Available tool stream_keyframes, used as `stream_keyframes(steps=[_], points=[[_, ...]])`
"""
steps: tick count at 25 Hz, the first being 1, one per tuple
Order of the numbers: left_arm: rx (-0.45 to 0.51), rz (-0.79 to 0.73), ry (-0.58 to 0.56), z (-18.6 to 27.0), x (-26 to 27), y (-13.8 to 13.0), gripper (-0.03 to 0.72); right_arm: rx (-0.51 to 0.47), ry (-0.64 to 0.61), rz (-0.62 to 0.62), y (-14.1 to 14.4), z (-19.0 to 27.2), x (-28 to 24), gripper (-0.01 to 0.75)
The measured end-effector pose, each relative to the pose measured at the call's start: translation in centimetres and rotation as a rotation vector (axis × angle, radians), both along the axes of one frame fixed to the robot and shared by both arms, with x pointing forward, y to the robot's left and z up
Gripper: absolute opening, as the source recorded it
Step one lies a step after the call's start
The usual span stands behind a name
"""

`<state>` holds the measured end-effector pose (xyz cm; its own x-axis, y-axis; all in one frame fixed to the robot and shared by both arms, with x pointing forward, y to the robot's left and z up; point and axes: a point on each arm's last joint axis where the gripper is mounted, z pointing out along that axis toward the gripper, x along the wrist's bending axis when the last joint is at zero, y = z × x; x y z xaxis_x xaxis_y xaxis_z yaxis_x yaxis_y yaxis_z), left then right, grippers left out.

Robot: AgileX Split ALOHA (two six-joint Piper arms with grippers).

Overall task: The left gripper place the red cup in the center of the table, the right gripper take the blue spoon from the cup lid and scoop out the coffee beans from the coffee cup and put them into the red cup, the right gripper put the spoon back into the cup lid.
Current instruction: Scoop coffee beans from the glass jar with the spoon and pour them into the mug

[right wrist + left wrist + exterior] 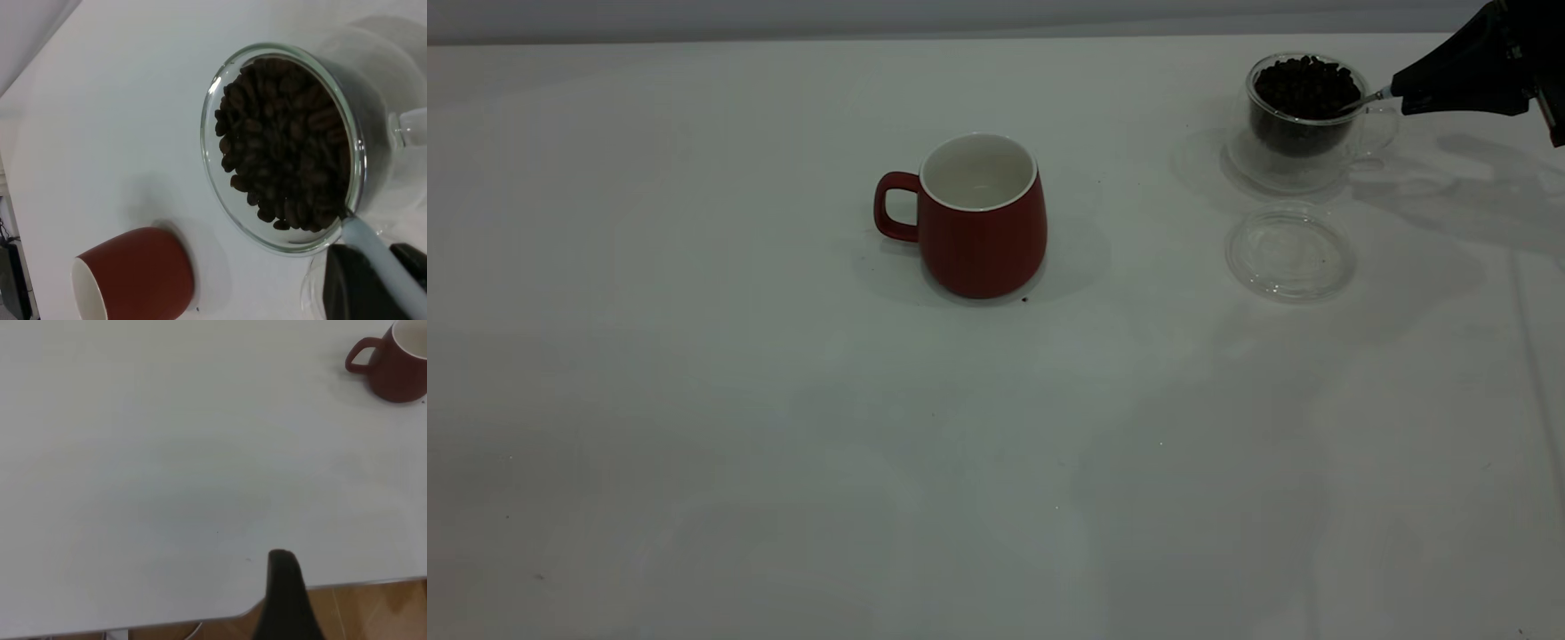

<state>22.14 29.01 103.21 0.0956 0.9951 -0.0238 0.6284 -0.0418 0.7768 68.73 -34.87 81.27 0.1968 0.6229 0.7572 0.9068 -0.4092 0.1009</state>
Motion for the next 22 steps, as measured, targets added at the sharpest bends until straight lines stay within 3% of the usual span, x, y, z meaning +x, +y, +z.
stream_keyframes(steps=[14, 22], points=[[0.0, 0.0, 0.0, 0.0, 0.0, 0.0, 0.587, 0.05, -0.001, 0.0, 0.1, 0.3, 0.0, 0.101], [0.0, 0.0, 0.0, 0.0, 0.0, 0.0, 0.587, 0.092, -0.006, -0.021, -1.7, 0.6, -0.5, 0.101]])
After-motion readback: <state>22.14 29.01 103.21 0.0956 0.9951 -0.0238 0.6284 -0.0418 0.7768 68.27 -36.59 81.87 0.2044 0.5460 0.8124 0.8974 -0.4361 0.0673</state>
